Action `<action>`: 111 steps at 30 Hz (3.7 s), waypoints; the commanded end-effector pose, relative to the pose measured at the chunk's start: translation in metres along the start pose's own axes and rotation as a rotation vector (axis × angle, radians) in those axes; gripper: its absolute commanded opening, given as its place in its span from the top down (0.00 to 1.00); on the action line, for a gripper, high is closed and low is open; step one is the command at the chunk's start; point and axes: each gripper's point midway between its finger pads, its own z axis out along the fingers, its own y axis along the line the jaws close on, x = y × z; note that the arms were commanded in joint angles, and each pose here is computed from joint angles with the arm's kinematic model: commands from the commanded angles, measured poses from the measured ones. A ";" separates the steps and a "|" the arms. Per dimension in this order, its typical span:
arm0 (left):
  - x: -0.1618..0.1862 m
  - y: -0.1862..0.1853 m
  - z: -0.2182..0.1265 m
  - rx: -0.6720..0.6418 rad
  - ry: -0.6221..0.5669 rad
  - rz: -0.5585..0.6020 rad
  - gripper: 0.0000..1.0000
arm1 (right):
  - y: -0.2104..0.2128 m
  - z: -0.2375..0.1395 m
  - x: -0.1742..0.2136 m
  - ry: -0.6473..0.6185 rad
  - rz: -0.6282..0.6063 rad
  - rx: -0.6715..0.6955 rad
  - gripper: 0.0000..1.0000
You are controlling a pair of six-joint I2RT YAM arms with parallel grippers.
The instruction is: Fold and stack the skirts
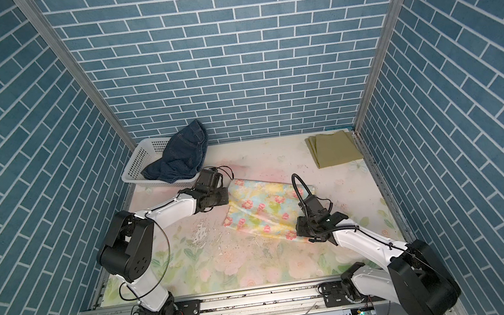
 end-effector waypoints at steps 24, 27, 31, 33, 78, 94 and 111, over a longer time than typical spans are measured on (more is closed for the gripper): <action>-0.027 -0.023 -0.045 0.110 -0.072 -0.021 1.00 | 0.014 -0.081 -0.087 -0.246 0.033 -0.035 1.00; -0.024 -0.024 -0.057 0.127 -0.087 -0.022 1.00 | 0.006 -0.093 -0.089 -0.264 0.038 -0.016 1.00; -0.010 -0.023 -0.063 0.136 -0.096 -0.027 1.00 | -0.003 -0.101 -0.082 -0.275 0.042 -0.001 1.00; 0.002 -0.022 -0.061 0.135 -0.081 -0.029 1.00 | -0.006 -0.100 -0.074 -0.269 0.051 -0.008 1.00; 0.040 -0.013 -0.057 0.029 0.000 0.114 1.00 | -0.039 -0.073 0.001 -0.131 0.121 0.021 1.00; 0.082 0.000 -0.034 0.005 0.128 0.082 0.87 | -0.053 -0.049 0.032 -0.033 0.129 0.078 0.63; 0.044 -0.031 -0.025 0.069 0.104 0.109 0.31 | -0.022 -0.052 -0.022 -0.107 0.153 0.033 0.29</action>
